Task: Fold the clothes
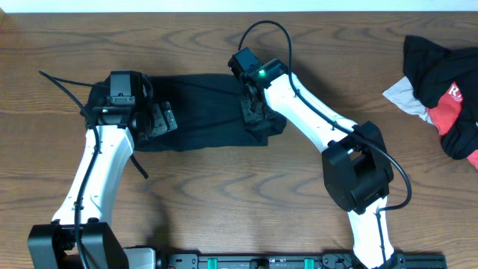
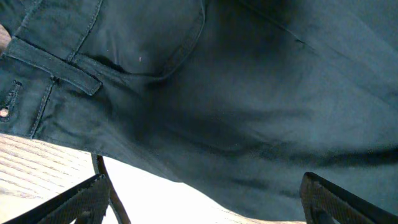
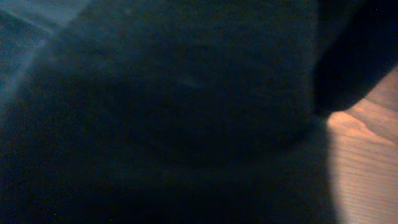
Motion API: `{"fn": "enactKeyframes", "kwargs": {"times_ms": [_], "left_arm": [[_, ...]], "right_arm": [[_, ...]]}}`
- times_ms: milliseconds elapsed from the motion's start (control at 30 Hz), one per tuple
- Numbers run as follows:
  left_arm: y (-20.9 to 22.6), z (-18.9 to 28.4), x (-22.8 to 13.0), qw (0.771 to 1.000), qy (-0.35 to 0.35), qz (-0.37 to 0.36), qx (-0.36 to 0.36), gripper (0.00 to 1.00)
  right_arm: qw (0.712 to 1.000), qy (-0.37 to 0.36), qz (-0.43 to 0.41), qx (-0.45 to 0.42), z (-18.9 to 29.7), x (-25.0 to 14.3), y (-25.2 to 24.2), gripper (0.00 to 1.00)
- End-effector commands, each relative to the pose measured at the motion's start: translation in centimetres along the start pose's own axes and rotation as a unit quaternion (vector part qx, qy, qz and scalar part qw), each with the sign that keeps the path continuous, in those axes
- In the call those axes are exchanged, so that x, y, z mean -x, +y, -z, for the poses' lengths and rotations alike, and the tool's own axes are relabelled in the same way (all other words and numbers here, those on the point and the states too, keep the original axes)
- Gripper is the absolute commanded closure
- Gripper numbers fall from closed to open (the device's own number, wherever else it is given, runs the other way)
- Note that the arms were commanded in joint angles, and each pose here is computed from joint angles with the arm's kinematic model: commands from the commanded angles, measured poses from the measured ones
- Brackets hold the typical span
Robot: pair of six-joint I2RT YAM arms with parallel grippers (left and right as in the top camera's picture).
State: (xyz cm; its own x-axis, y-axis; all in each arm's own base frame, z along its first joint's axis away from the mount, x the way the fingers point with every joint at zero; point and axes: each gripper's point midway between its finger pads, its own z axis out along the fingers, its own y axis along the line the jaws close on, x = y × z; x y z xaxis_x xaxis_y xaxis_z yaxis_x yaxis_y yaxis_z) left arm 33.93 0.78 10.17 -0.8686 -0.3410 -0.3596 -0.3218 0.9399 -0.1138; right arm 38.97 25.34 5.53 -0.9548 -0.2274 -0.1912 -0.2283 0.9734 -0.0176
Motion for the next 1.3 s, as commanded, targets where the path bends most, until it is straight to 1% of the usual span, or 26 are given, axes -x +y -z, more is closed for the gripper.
{"fn": "enactKeyframes", "kwargs": {"times_ms": [0, 33, 67, 133, 233, 333, 367, 433, 567, 667, 767, 900, 1000, 1100, 1167, 1267], "left_arm": [[0.3, -0.5, -0.5, 1.000, 0.009, -0.002, 0.009, 0.02], [0.3, -0.5, -0.5, 1.000, 0.009, -0.002, 0.009, 0.02], [0.3, -0.5, -0.5, 1.000, 0.009, -0.002, 0.009, 0.02], [0.3, -0.5, -0.5, 1.000, 0.009, -0.002, 0.009, 0.02], [0.3, -0.5, -0.5, 1.000, 0.009, -0.002, 0.009, 0.02], [0.3, -0.5, -0.5, 1.000, 0.008, -0.002, 0.009, 0.02], [0.3, -0.5, -0.5, 1.000, 0.008, -0.002, 0.009, 0.02], [0.4, -0.5, -0.5, 1.000, 0.009, -0.002, 0.009, 0.02], [0.5, -0.5, -0.5, 1.000, 0.008, -0.002, 0.012, 0.02], [1.1, -0.5, -0.4, 0.999, 0.003, -0.002, 0.031, 0.02], [1.1, -0.5, -0.4, 0.999, 0.004, -0.002, 0.031, 0.02], [1.2, -0.5, -0.5, 0.999, 0.005, -0.003, 0.032, 0.02], [1.2, -0.5, -0.5, 0.999, 0.007, -0.003, 0.033, 0.02], [1.3, -0.5, -0.8, 0.999, 0.012, -0.003, 0.035, 0.02], [1.3, -0.4, -0.9, 0.999, 0.014, -0.003, 0.035, 0.02], [1.3, -0.5, -0.8, 0.999, 0.013, -0.003, 0.035, 0.02]], "right_arm": [[0.999, 0.001, 0.017, 0.028, -0.8, -0.2, 2.7, 0.54], [0.999, 0.000, 0.025, 0.041, -0.7, -0.3, 3.4, 0.46], [0.998, -0.001, 0.032, 0.051, -0.7, -0.3, 4.1, 0.36], [0.997, -0.004, 0.040, 0.061, -0.6, -0.4, 5.0, 0.28], [0.996, -0.005, 0.057, 0.067, -0.4, -0.7, 5.9, 0.24], [0.990, 0.002, 0.093, 0.108, -0.1, -1.3, 7.9, 0.22], [0.989, 0.004, 0.094, 0.114, -0.1, -1.5, 8.2, 0.19], [0.987, 0.009, 0.095, 0.127, 0.1, -1.7, 8.7, 0.15], [0.984, 0.009, 0.095, 0.152, 1.1, -1.5, 9.5, 0.02], [0.977, 0.001, 0.105, 0.188, 3.0, -0.7, 10.6, 0.01], [0.966, -0.017, 0.123, 0.229, 6.0, 0.3, 11.9, 0.01], [0.957, -0.047, 0.135, 0.252, 9.6, 1.6, 12.5, 0.01], [0.968, -0.061, 0.108, 0.220, 10.8, 2.6, 10.7, 0.01], [0.990, -0.073, 0.028, 0.118, 10.4, 3.7, 6.0, 0.01], [0.995, -0.073, -0.005, 0.062, 10.0, 3.9, 3.1, 0.01], [0.997, -0.055, -0.018, 0.047, 9.6, 3.5, 1.3, 0.01]]}}
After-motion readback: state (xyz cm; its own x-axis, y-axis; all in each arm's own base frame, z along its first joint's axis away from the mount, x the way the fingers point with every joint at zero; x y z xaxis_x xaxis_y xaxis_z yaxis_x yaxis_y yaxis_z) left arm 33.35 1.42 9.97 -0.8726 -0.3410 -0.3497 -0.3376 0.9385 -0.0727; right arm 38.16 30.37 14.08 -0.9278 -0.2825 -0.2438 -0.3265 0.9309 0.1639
